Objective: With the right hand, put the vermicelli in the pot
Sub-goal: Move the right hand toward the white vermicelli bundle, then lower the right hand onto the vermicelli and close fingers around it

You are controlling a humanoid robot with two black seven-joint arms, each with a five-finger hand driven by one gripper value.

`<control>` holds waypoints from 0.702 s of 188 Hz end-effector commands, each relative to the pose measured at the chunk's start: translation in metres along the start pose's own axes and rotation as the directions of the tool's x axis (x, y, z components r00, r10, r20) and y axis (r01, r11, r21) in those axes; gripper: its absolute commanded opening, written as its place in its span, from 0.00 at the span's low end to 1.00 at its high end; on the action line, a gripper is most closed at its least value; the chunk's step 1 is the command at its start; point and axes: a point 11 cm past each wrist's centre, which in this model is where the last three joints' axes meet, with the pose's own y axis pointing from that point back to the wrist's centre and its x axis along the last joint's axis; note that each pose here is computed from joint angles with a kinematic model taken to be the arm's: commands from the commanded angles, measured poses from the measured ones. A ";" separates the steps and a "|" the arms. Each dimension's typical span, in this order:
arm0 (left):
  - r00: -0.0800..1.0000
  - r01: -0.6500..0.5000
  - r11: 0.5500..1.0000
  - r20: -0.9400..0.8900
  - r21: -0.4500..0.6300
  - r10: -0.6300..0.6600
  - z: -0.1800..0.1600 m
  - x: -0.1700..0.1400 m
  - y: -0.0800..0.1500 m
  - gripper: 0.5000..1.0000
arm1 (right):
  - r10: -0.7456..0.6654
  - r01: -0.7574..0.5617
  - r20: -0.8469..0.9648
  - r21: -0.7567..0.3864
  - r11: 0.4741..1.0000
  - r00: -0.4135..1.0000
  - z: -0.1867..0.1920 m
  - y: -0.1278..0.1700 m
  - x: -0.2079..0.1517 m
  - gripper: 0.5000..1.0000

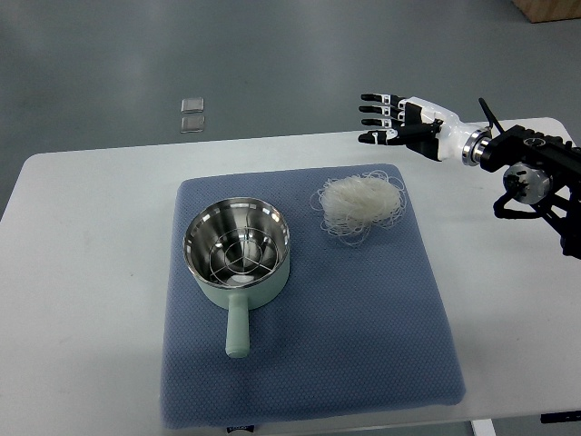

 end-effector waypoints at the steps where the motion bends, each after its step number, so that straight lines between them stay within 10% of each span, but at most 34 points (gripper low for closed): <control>1: 1.000 0.000 1.000 0.001 0.000 0.000 0.000 0.000 0.000 1.00 | -0.015 0.012 -0.098 -0.035 0.999 0.995 0.004 0.000 -0.001 0.86; 132: 1.000 0.000 1.000 -0.001 0.000 0.000 0.000 0.000 0.000 1.00 | -0.283 0.137 -0.746 -0.253 0.958 0.603 0.002 -0.007 -0.029 0.86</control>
